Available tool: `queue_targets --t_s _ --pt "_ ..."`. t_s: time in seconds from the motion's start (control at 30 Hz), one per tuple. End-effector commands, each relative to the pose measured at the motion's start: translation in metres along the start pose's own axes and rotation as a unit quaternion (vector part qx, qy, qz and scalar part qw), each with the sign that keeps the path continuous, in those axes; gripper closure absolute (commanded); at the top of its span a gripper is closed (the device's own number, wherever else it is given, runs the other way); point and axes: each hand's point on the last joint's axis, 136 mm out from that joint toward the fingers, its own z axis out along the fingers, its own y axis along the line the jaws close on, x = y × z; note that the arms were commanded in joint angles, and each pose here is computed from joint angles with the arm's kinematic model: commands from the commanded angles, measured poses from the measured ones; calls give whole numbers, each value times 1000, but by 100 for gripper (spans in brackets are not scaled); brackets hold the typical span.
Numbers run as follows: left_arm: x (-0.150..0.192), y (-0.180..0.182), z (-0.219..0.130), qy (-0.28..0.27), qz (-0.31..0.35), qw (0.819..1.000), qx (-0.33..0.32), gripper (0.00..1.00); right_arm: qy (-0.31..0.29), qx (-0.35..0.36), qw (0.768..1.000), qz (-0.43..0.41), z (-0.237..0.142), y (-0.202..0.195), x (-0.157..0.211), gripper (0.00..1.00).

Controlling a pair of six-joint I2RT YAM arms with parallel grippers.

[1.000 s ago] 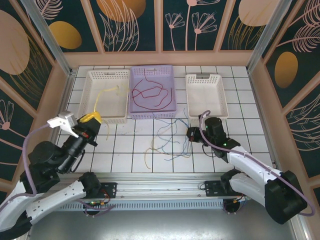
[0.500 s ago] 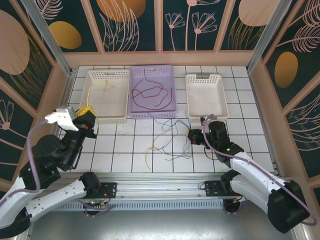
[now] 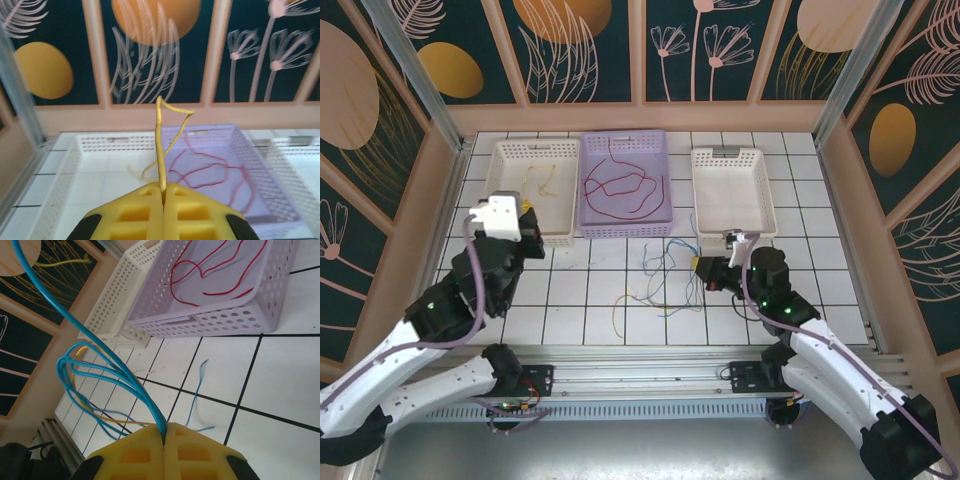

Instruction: Untangle the cables

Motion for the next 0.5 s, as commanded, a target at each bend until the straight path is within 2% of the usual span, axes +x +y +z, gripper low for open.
queue_targets --t_s 0.0,0.13,0.3,0.47 --pt "11 1 31 18 -11 1000 12 100 -19 -38 999 -26 -8 26 -18 100" --pt "31 12 70 48 -31 998 -6 100 -25 -58 997 -35 -16 41 -24 100" --pt "44 34 105 71 -94 993 -11 100 -26 -73 996 -50 -23 55 -29 100" --pt "56 33 129 90 -101 991 -13 100 -27 -89 994 -56 -24 63 -29 100"
